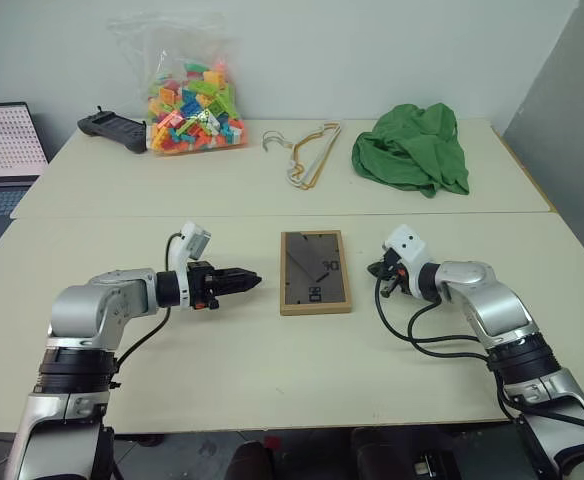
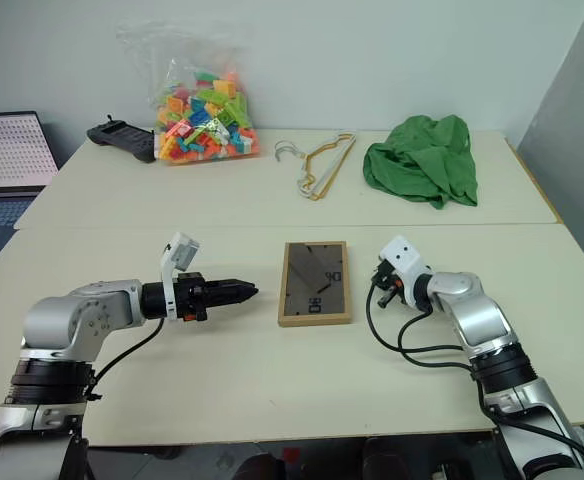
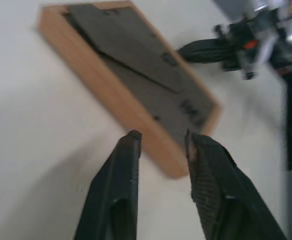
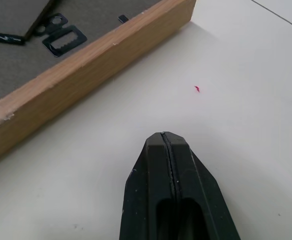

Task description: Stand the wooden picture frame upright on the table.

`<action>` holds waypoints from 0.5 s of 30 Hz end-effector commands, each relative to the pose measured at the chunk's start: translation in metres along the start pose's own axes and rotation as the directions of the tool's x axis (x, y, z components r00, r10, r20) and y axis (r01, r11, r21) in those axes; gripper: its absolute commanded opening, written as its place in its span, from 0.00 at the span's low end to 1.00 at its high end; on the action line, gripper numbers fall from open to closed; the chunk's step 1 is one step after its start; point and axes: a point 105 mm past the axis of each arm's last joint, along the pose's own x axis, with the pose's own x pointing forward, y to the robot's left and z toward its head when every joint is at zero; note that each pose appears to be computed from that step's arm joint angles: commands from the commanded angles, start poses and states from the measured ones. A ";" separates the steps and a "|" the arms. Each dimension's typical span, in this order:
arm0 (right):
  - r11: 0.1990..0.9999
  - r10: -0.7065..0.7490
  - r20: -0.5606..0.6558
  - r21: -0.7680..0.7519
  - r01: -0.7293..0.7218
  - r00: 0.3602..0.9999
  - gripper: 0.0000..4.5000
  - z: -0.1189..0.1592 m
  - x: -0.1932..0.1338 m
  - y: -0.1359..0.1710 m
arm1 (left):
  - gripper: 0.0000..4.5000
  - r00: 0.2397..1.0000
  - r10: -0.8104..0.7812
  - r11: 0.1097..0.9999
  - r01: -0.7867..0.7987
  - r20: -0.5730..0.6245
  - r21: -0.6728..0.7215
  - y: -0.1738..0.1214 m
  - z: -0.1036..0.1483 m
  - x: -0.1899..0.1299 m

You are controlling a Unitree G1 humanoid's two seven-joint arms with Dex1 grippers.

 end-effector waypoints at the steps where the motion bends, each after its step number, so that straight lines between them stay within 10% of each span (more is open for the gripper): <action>1: 0.998 0.020 0.052 -0.058 -0.017 0.998 0.00 0.017 0.001 0.002 | 0.53 0.996 -0.084 0.973 0.087 0.024 -0.215 -0.008 0.001 -0.004; 11: 0.993 0.089 0.080 -0.079 -0.083 0.993 0.00 0.022 0.016 0.027 | 0.99 1.000 -0.022 0.931 0.014 -0.019 -0.365 0.021 -0.025 0.012; 15: 0.992 0.113 0.093 -0.074 -0.106 0.989 0.00 0.029 0.025 0.038 | 0.99 0.998 -0.046 0.926 0.024 -0.048 -0.377 0.025 -0.031 0.030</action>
